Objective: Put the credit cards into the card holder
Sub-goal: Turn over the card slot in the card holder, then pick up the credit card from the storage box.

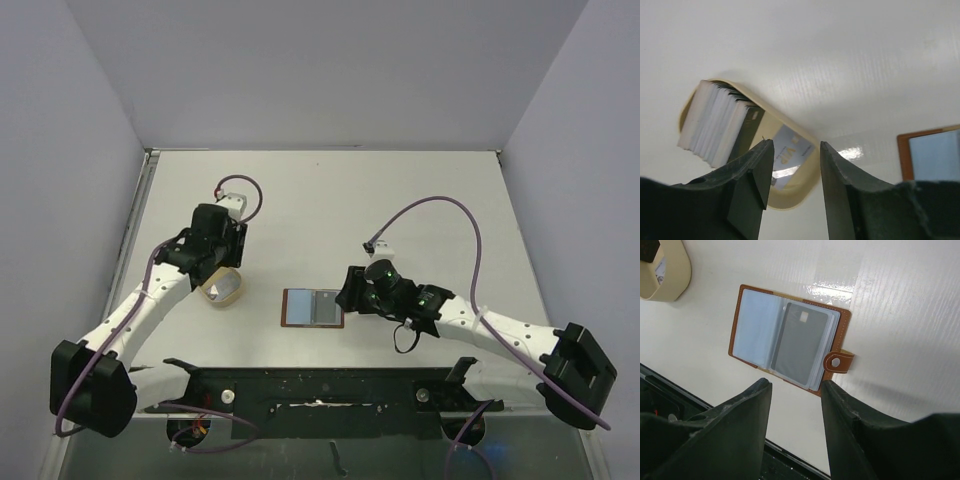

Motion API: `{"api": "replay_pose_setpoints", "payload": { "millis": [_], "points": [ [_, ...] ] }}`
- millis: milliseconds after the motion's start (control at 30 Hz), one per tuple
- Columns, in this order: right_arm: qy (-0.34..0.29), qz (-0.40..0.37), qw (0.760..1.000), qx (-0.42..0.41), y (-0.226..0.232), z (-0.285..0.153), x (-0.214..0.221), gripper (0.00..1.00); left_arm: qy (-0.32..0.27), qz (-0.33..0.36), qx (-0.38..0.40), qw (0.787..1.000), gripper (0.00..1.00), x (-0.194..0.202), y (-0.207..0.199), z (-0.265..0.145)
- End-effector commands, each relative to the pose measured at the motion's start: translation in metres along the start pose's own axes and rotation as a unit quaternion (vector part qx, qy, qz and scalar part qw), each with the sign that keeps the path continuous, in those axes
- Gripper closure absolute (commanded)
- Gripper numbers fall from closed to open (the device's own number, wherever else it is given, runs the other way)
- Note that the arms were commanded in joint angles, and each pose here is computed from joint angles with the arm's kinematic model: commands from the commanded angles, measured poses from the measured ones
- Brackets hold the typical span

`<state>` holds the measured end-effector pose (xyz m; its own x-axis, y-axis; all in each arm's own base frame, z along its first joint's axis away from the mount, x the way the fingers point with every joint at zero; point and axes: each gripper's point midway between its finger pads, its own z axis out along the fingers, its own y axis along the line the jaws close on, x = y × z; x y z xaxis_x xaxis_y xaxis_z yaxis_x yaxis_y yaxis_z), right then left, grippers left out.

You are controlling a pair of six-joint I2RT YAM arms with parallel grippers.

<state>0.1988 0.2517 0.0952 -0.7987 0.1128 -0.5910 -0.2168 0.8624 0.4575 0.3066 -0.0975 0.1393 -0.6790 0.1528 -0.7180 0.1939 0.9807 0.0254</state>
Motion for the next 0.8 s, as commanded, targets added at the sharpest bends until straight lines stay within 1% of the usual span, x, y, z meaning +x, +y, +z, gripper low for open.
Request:
{"api": "replay_pose_setpoints", "payload": {
  "millis": [0, 133, 267, 467, 600, 767],
  "points": [
    [-0.040, -0.011, 0.999, -0.014, 0.010, -0.010, -0.024, 0.55, -0.025, 0.071, -0.048, 0.996, 0.59, -0.020, 0.038, -0.010],
    [-0.043, -0.022, 0.999, -0.014, 0.010, -0.013, -0.030, 0.55, -0.010, 0.062, -0.072, 0.995, 0.55, -0.018, 0.064, 0.000],
    [-0.043, -0.029, 0.999, -0.012, 0.009, -0.014, -0.037, 0.55, 0.010, 0.068, -0.088, 0.994, 0.53, -0.009, 0.072, 0.013],
    [-0.044, -0.030, 0.998, -0.021, 0.011, -0.015, -0.038, 0.55, 0.034, 0.076, -0.148, 0.985, 0.51, 0.011, 0.093, 0.025],
    [-0.044, -0.031, 0.998, -0.018, 0.010, -0.016, -0.039, 0.55, 0.037, 0.090, -0.171, 0.980, 0.51, 0.015, 0.102, 0.030],
    [-0.043, -0.030, 0.998, -0.022, 0.012, -0.014, -0.040, 0.55, 0.071, 0.107, -0.168, 0.977, 0.51, 0.030, 0.101, 0.042]
  ]
}}
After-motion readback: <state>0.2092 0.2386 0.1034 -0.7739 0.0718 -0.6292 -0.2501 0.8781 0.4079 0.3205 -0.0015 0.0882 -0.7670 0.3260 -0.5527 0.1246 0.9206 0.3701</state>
